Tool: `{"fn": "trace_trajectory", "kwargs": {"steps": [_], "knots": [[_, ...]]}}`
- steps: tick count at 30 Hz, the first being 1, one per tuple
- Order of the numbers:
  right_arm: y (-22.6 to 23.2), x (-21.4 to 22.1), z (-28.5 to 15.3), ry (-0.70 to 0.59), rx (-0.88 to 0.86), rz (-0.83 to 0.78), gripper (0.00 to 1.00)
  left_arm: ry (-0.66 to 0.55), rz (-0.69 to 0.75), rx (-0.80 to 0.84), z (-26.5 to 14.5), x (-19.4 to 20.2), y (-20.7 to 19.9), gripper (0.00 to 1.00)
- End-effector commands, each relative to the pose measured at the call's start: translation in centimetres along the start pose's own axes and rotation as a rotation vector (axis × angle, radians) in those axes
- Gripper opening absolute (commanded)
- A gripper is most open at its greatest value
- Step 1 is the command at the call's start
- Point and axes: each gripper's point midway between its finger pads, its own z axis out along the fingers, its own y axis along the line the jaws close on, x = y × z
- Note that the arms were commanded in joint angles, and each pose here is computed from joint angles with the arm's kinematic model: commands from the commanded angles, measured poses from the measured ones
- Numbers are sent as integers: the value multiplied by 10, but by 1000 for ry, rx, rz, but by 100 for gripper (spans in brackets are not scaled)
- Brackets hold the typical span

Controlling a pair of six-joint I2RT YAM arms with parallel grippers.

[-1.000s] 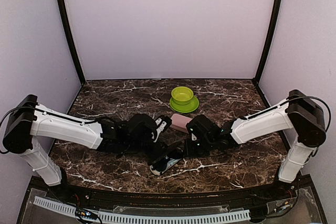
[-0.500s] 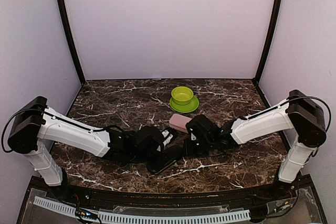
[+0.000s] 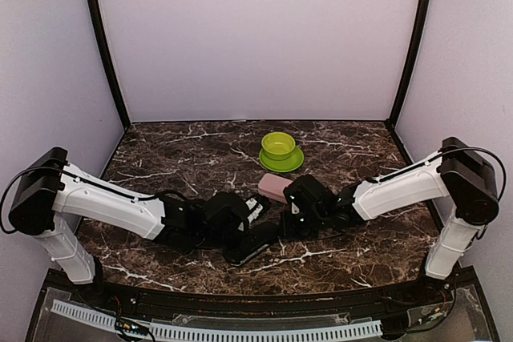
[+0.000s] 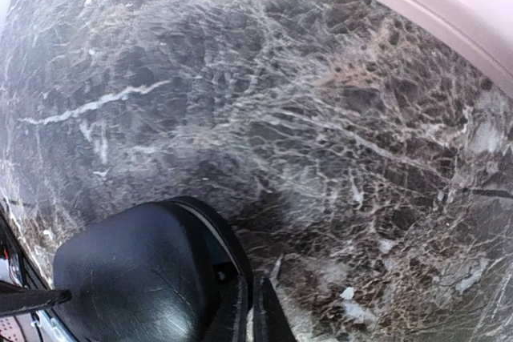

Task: Organize the sunglasses
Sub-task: Close the case with sunglasses at the center of the board.

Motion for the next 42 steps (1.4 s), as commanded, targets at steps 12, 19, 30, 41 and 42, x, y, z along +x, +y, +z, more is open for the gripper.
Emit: {"fn": "trace_trajectory", "kwargs": {"steps": [12, 19, 30, 41, 42], "knots": [[22, -14, -26, -65, -80, -6, 22, -11, 8, 16, -24, -2, 1, 58], [17, -7, -24, -41, -109, 20, 23, 29, 35, 15, -23, 2, 4, 71], [15, -1, -23, -15, -185, 65, 27, 96, -36, 174, -23, 9, 4, 85], [14, 2, -20, 3, -216, 82, 29, 188, -6, 248, -1, 22, -4, 99], [14, 1, -20, 2, -219, 83, 29, 199, -1, 246, 1, 24, -3, 99]]}}
